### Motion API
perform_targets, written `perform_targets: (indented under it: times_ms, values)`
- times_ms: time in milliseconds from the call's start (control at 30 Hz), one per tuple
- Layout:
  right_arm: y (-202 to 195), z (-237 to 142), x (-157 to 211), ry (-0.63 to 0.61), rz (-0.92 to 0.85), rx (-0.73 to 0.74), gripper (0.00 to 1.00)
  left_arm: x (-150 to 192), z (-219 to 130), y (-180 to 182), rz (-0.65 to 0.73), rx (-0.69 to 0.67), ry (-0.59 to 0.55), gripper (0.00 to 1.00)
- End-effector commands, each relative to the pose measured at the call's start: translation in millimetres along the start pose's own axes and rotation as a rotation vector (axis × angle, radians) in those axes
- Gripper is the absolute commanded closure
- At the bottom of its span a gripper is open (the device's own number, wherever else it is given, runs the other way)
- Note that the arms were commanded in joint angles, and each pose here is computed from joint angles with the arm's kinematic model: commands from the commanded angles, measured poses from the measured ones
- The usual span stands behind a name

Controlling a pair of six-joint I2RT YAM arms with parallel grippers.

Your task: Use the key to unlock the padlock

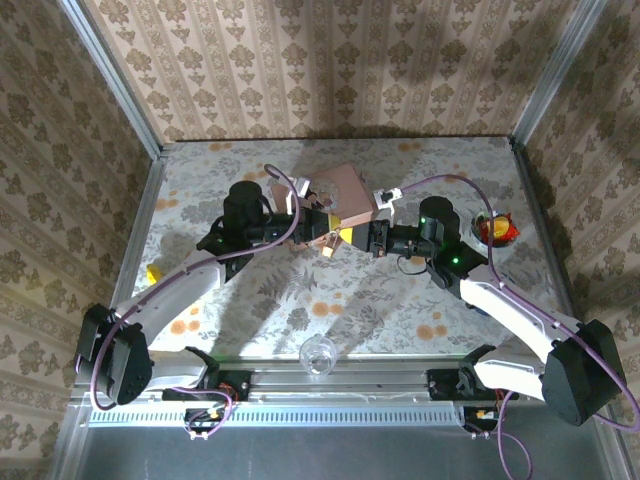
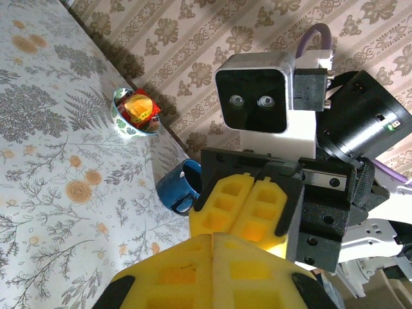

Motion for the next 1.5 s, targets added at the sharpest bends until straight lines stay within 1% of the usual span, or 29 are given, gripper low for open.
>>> perform_targets:
  times_ms: [0, 100, 133, 167, 233, 267, 300, 400, 433, 500, 600, 733, 833, 967, 1100, 1267, 1467]
  values:
    - [12, -1, -10, -0.02, -0.037, -0.042, 0.99, -2, 1, -2, 0.008, 0.028, -0.009, 1.0]
    - [12, -1, -10, -0.021, -0.035, -0.036, 1.0, -3, 1, 1, 0.001, 0.01, -0.021, 1.0]
    - [11, -2, -9, -0.023, -0.034, -0.03, 1.0, -3, 0, 3, -0.005, -0.004, -0.03, 0.97]
    - [10, -2, -9, -0.026, -0.031, -0.018, 1.0, -3, -1, 4, -0.008, -0.016, -0.038, 0.85]
    - [6, -5, -6, -0.03, -0.023, 0.03, 1.0, -4, -4, 7, -0.008, -0.058, -0.061, 0.49]
    - [3, -6, -5, -0.031, -0.016, 0.057, 1.0, -4, -6, 8, -0.001, -0.085, -0.071, 0.37]
    - [-1, -8, -2, -0.029, -0.002, 0.1, 1.0, -5, -8, 9, 0.011, -0.128, -0.088, 0.3]
    - [-13, -15, 6, -0.023, 0.031, 0.212, 1.0, -6, -17, 6, 0.086, -0.326, -0.156, 0.05]
    - [-15, -18, 9, -0.026, 0.04, 0.24, 1.0, -6, -20, 3, 0.124, -0.405, -0.167, 0.0]
    - [-21, -24, 14, -0.033, 0.055, 0.302, 1.0, -3, -23, 1, 0.179, -0.548, -0.178, 0.0]
    - [-30, -36, 22, -0.046, 0.078, 0.416, 1.0, 7, -25, 4, 0.195, -0.714, -0.162, 0.0]
    - [-41, -52, 33, -0.047, 0.107, 0.542, 1.0, 27, -16, 13, 0.189, -0.855, -0.053, 0.0]
    - [-45, -58, 40, -0.049, 0.118, 0.568, 1.0, 44, -7, 20, 0.212, -0.933, 0.001, 0.0]
    - [-51, -61, 46, -0.048, 0.13, 0.599, 1.0, 68, 6, 34, 0.201, -0.996, 0.056, 0.0]
    - [-55, -62, 49, -0.038, 0.131, 0.622, 1.0, 85, 17, 53, 0.177, -1.039, 0.077, 0.01]
    - [-59, -64, 50, -0.036, 0.126, 0.652, 1.0, 96, 25, 70, 0.154, -1.089, 0.107, 0.04]
    - [-66, -67, 53, -0.041, 0.139, 0.685, 1.0, 104, 30, 87, 0.139, -1.15, 0.13, 0.09]
Point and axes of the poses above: each hand's point on the last joint's axis, 136 mm out from that joint toward the fingers, its own z axis out along the fingers, its own y axis along the line the jaws close on, x = y × z, the point moved 8 cm from there along -z, back along the fingers, and after that the axes turned 3 degrees about z, right-handed, at the moved point
